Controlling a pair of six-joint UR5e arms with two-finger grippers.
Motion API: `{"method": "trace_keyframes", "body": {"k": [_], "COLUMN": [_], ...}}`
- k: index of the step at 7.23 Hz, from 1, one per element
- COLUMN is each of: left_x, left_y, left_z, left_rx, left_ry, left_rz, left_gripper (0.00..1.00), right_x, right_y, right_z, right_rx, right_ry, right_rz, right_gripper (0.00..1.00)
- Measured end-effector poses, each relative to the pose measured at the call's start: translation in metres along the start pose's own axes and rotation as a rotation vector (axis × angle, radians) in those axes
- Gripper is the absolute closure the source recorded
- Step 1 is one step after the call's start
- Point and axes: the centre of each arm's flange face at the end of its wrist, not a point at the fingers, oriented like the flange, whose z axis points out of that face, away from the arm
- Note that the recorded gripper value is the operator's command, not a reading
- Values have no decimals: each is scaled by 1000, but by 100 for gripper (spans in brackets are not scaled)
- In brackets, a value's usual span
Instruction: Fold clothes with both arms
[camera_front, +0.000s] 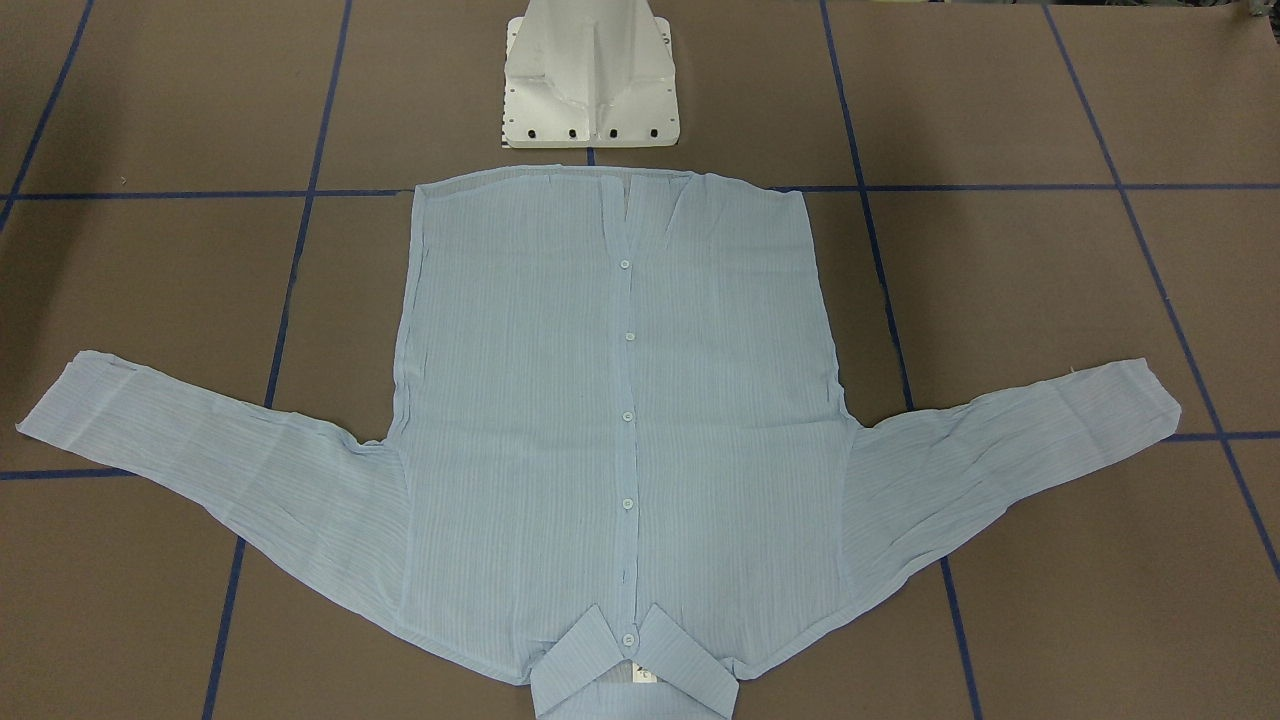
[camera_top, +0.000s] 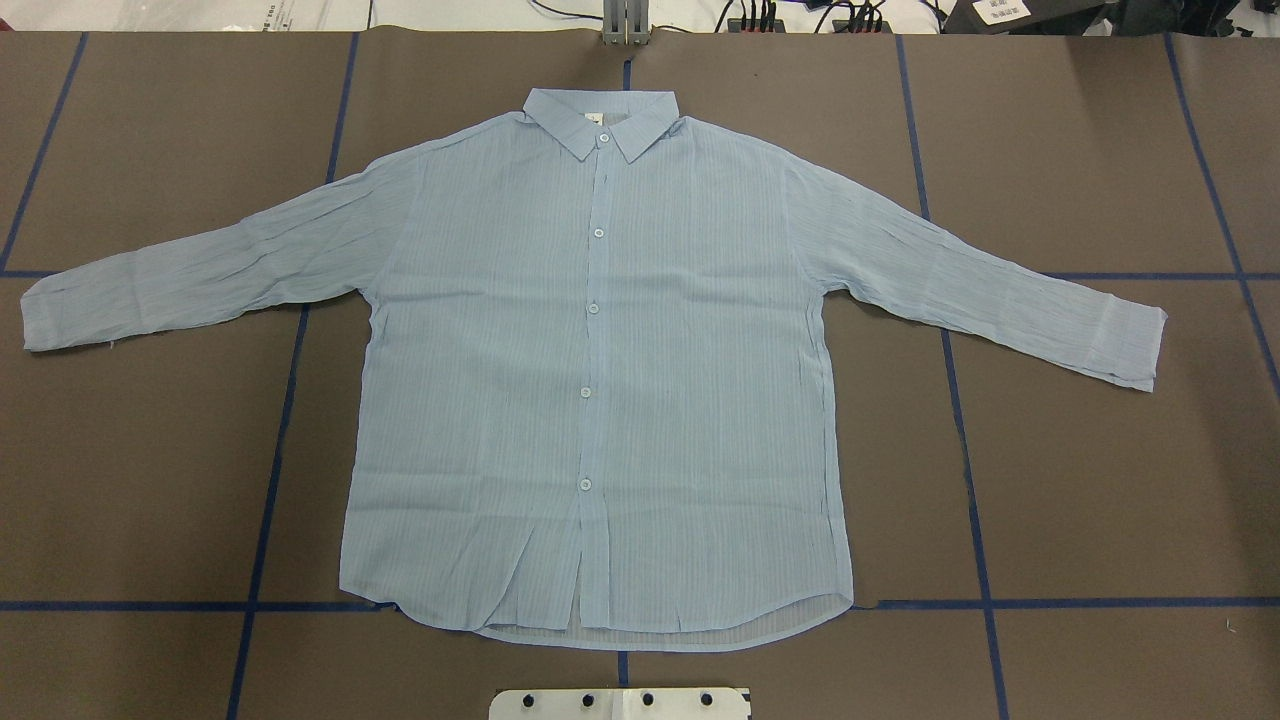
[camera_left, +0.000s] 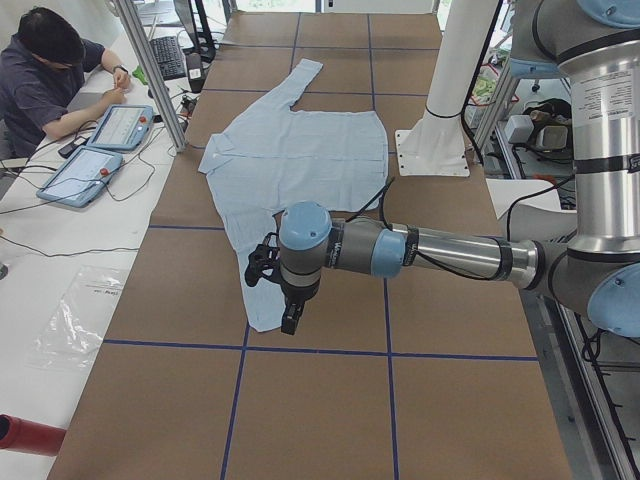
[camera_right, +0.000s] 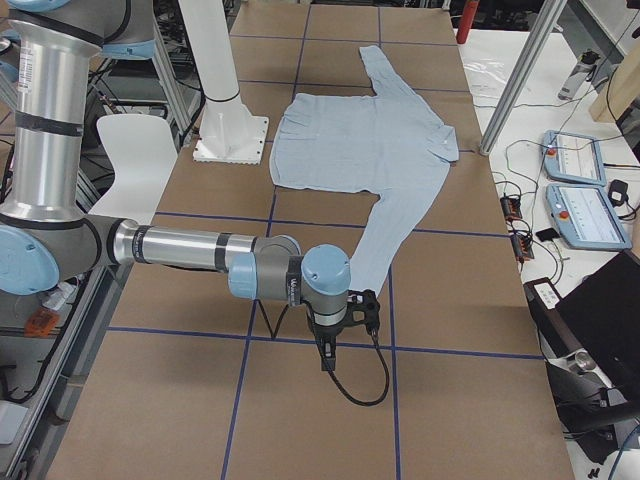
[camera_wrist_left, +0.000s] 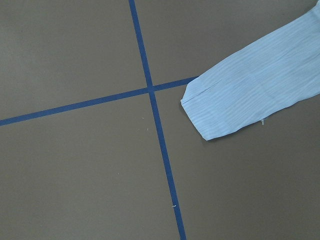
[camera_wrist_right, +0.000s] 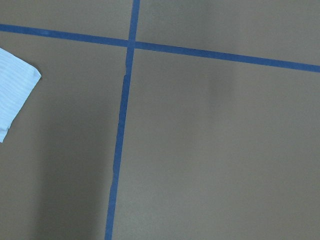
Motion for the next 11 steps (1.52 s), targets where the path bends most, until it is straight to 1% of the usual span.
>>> {"method": "trace_keyframes", "body": {"k": [2, 3, 4, 5, 6, 7, 8, 9, 10, 11], "left_x": [6, 10, 14, 19, 24, 28, 27, 23, 19, 18], "left_y": [-4, -7, -11, -15, -23, -40, -62, -76, -85, -87], "left_z": [-6, -11, -14, -18, -24, -30, -31, -28, -25, -24], "left_rx": [26, 57, 89, 132, 194, 275, 345, 379, 398, 409], "left_ry": [1, -1, -4, -8, -17, -26, -32, -33, -34, -34], "left_rz": [26, 56, 90, 133, 192, 266, 331, 365, 384, 395], "left_gripper": [0, 0, 0, 0, 0, 0, 0, 0, 0, 0], "right_x": [-1, -4, -7, -12, -19, -26, -31, -34, -41, -57], "right_y": [-1, -3, -7, -12, -20, -32, -42, -49, -57, -67], "right_z": [0, -3, -6, -11, -17, -25, -29, -30, -32, -31], "right_rx": [2, 18, 49, 96, 162, 234, 276, 293, 309, 324], "right_ry": [0, 1, 5, 10, 21, 29, 13, -17, -42, -69], "right_rz": [-4, -20, -48, -90, -149, -210, -226, -214, -214, -192], "right_gripper": [0, 0, 0, 0, 0, 0, 0, 0, 0, 0]}}
